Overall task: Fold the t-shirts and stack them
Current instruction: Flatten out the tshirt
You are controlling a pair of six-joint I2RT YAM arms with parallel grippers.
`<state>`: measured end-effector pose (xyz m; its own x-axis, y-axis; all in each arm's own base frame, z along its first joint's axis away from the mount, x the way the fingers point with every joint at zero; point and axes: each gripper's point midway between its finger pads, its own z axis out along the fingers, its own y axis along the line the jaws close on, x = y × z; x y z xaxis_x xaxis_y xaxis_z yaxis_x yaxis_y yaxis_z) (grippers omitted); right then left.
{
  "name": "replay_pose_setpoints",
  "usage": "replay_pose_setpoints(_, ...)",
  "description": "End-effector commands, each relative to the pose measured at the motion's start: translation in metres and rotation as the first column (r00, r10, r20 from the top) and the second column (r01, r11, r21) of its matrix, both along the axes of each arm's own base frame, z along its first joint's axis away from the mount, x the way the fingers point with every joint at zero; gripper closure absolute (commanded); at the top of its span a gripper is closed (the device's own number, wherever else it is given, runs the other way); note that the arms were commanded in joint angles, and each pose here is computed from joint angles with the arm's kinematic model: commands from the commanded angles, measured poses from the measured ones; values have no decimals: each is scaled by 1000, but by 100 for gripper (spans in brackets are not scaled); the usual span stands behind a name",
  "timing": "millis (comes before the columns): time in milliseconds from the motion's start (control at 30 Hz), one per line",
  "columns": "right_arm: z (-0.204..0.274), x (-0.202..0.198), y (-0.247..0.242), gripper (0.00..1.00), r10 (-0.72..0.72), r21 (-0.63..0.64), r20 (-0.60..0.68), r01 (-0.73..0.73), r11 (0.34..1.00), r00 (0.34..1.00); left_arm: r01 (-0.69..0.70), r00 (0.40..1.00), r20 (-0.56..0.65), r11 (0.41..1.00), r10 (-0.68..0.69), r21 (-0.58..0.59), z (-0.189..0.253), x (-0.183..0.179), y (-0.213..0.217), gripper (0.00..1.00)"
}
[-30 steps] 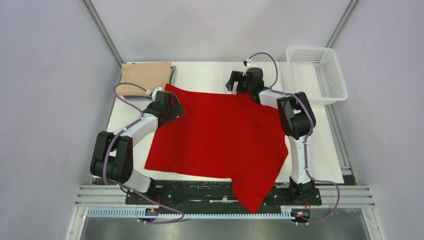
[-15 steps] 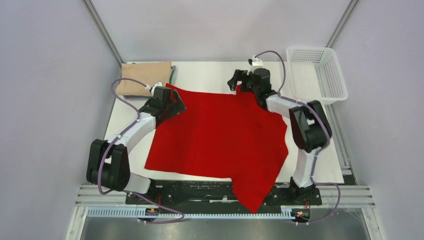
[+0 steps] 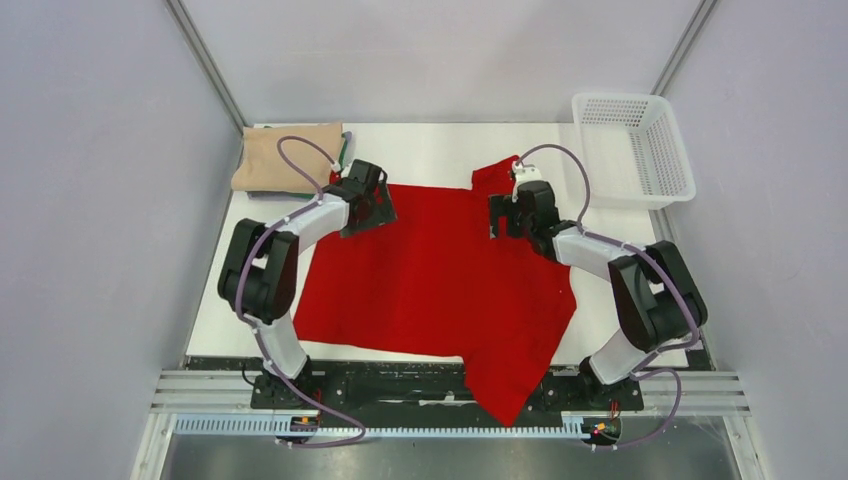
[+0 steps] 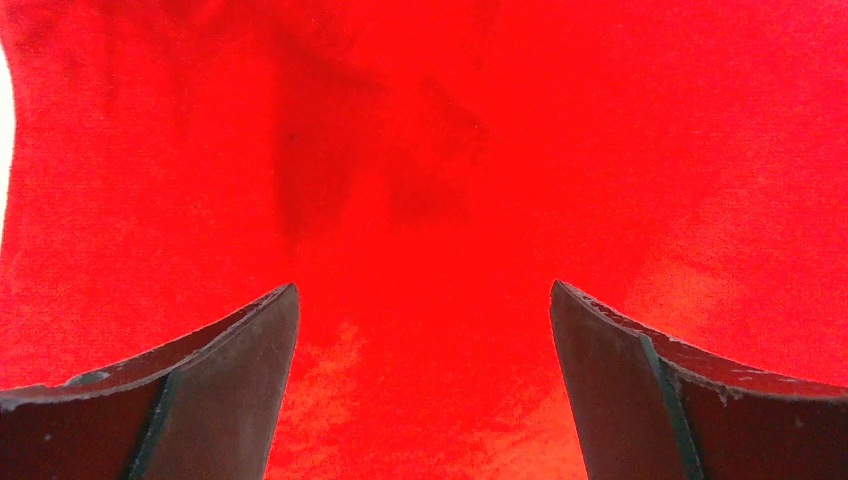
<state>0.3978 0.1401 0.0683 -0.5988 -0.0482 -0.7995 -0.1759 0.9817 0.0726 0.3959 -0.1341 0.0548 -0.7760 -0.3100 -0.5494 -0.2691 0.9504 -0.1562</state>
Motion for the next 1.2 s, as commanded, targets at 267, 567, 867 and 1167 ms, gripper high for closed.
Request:
replay_pose_setpoints(267,-52,26,-47,2,-187,-179,-89,169,969,978,8,998,-63,999,-6,39,-36,33,-11,0)
replay_pose_setpoints(567,-65,81,-65,2,-219,-156,-116,200,967,969,45,997,-58,999,-46,-28,-47,70,-38,0)
replay_pose_setpoints(867,-44,132,-69,2,-231,-143,-90,217,966,969,65,997,-29,996,-67,-60,-41,110,-59,0)
replay_pose_setpoints(1167,55,74,-61,2,-172,-65,37,175,983,984,109,985,137,994,-106,-15,58,68,-54,0)
